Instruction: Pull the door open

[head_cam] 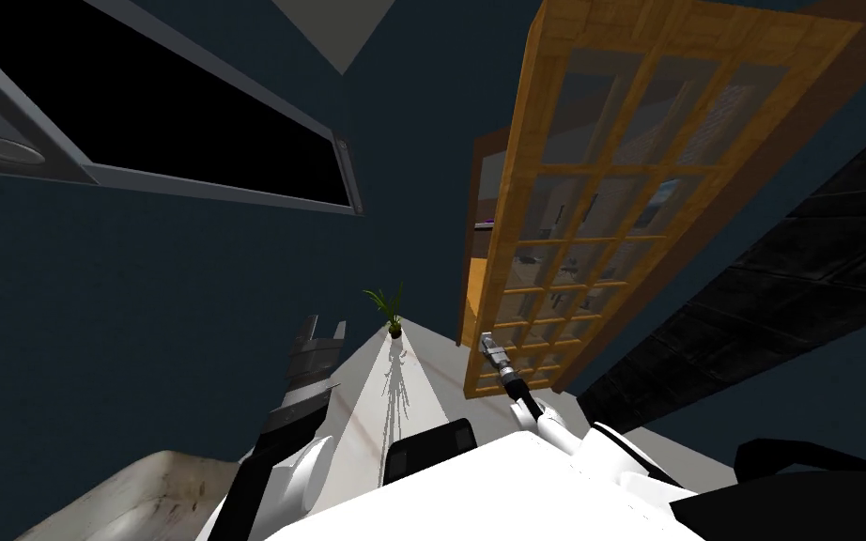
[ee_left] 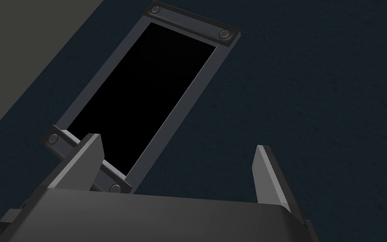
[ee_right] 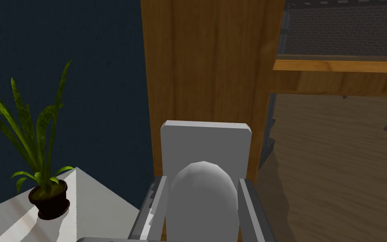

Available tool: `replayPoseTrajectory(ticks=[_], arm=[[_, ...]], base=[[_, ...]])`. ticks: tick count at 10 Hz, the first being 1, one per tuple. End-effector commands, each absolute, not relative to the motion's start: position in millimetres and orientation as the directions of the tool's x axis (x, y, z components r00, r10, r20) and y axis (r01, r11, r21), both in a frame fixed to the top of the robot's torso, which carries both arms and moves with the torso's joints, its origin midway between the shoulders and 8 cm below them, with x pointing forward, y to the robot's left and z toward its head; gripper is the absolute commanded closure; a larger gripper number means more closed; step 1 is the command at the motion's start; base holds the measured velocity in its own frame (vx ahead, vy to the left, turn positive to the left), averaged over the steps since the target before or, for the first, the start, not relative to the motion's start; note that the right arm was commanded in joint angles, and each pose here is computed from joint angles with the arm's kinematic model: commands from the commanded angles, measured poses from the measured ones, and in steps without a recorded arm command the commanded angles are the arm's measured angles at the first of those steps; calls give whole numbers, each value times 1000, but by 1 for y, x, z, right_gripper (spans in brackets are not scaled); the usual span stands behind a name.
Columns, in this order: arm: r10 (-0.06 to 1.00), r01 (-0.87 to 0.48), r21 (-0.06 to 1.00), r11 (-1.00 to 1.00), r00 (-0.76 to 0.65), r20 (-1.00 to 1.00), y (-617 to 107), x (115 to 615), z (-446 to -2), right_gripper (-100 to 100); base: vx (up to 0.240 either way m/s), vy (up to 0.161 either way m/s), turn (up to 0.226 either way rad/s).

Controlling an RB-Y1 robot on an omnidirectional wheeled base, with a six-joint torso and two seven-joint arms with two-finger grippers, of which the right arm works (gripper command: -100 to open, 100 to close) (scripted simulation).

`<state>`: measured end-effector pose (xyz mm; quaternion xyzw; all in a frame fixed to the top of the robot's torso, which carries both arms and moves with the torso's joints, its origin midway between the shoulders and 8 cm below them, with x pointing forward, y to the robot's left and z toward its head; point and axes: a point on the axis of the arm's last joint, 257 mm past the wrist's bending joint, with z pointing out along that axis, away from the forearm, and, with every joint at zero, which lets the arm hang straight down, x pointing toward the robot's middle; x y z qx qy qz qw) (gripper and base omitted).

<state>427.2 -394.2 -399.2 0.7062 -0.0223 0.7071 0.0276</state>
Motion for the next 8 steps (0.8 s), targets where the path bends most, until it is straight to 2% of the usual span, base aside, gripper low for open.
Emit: replayPoseTrajectory(ticks=[1, 3, 4, 8], arm=[[3, -37, 3, -999, -2, 1000, -387, 424, -399, 100], [0, 1, 0, -1000, 0, 1000, -381, 420, -400, 100], [3, -11, 3, -1000, 0, 1000, -383, 422, -399, 100], [3, 61, 3, -998, 0, 1000, -383, 397, -400, 100]], base=[[-213, -50, 37], [-231, -67, 48], [-97, -21, 13], [-221, -70, 138]])
